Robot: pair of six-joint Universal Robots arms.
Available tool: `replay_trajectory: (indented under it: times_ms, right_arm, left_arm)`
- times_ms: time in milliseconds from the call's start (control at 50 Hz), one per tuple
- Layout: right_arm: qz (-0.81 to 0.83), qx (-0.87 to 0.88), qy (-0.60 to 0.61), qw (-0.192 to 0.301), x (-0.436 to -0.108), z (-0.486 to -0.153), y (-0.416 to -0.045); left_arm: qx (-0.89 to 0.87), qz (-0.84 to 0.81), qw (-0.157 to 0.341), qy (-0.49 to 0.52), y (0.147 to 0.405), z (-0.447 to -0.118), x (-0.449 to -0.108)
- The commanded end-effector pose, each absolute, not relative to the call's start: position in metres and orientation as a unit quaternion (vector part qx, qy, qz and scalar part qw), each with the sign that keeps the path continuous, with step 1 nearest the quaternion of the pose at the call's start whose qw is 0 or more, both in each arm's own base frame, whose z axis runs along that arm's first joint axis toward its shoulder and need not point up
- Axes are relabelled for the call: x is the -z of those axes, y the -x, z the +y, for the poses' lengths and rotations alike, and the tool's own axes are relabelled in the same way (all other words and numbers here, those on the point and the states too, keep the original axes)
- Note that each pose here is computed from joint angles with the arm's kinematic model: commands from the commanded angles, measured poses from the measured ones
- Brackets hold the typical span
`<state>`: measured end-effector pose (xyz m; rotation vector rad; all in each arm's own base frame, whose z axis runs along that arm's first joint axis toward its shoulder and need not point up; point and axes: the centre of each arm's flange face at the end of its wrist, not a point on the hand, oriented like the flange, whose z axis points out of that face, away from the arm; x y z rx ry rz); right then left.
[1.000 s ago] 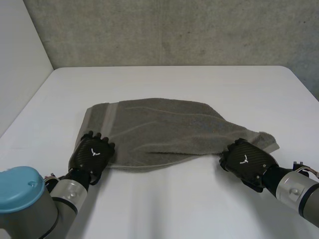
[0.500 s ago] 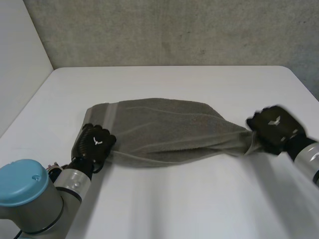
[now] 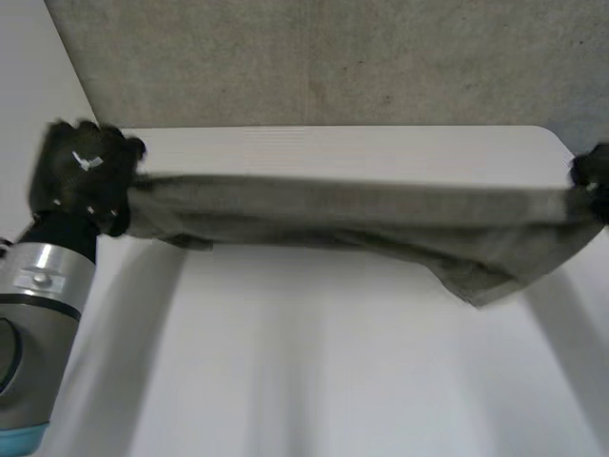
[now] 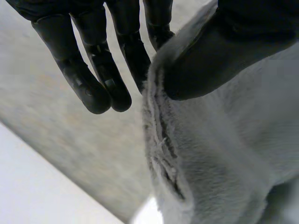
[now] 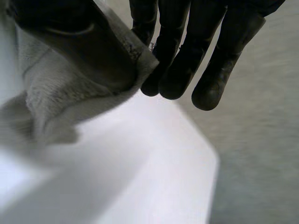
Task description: Fold the towel.
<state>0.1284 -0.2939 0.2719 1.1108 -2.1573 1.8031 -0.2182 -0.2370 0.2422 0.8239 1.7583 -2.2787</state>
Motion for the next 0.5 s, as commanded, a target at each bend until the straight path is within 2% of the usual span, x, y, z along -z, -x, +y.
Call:
replay_trajectory:
  times_ms: [20,100,160,180,220,240,260,280,300,320,340,360,380,400,420,440,460,480,500]
  right_arm:
    - [-0.731,-0.532,-0.426,0.046,-0.225,-0.290,-0.169]
    - [-0.730,-0.523,-0.436,0.060,-0.214,-0.297,-0.178]
    - [-0.719,-0.528,-0.446,0.078,-0.211,-0.313,-0.193]
    - [-0.713,-0.535,-0.446,0.081,-0.212,-0.320,-0.200]
    - [-0.701,-0.548,-0.448,0.084,-0.216,-0.328,-0.209]
    - [-0.687,-0.566,-0.446,0.090,-0.223,-0.338,-0.217]
    - [-0.687,-0.566,-0.446,0.090,-0.223,-0.338,-0.217]
    - [-0.667,-0.597,-0.434,0.105,-0.236,-0.352,-0.225]
    - [-0.667,-0.597,-0.434,0.105,-0.236,-0.352,-0.225]
    - [-0.636,-0.644,-0.407,0.124,-0.257,-0.368,-0.231]
    - [-0.636,-0.644,-0.407,0.124,-0.258,-0.368,-0.231]
    - [-0.589,-0.711,-0.359,0.136,-0.287,-0.384,-0.237]
    - [-0.536,-0.776,-0.306,0.129,-0.314,-0.394,-0.240]
    - [-0.536,-0.777,-0.305,0.129,-0.314,-0.395,-0.240]
    - [-0.473,-0.834,-0.258,0.117,-0.343,-0.396,-0.241]
    - [-0.473,-0.835,-0.257,0.117,-0.344,-0.396,-0.241]
    - [-0.426,-0.869,-0.224,0.112,-0.370,-0.391,-0.236]
    - [-0.391,-0.891,-0.209,0.101,-0.390,-0.379,-0.237]
    - [-0.380,-0.897,-0.202,0.104,-0.401,-0.374,-0.232]
  left_arm:
    - [0.687,0.646,0.038,-0.330,0.236,-0.247,-0.183]
    - [0.677,0.654,0.038,-0.334,0.240,-0.261,-0.172]
    - [0.678,0.654,0.045,-0.333,0.247,-0.290,-0.171]
    - [0.678,0.654,0.045,-0.333,0.247,-0.290,-0.171]
    - [0.690,0.638,0.058,-0.337,0.255,-0.315,-0.183]
    - [0.690,0.638,0.058,-0.337,0.255,-0.315,-0.183]
    - [0.704,0.623,0.068,-0.334,0.259,-0.329,-0.195]
    - [0.725,0.601,0.077,-0.328,0.264,-0.341,-0.212]
    - [0.725,0.601,0.077,-0.328,0.264,-0.341,-0.212]
    - [0.750,0.576,0.084,-0.315,0.268,-0.353,-0.234]
    - [0.780,0.546,0.089,-0.292,0.271,-0.364,-0.264]
    - [0.780,0.546,0.089,-0.292,0.271,-0.364,-0.264]
    - [0.808,0.516,0.093,-0.268,0.273,-0.370,-0.292]
    - [0.839,0.480,0.094,-0.238,0.275,-0.373,-0.324]
    - [0.865,0.448,0.089,-0.208,0.276,-0.374,-0.349]
    - [0.865,0.448,0.088,-0.208,0.276,-0.374,-0.349]
    - [0.889,0.417,0.073,-0.177,0.276,-0.374,-0.372]
    - [0.889,0.416,0.073,-0.177,0.276,-0.374,-0.372]
    - [0.907,0.389,0.053,-0.151,0.273,-0.371,-0.389]
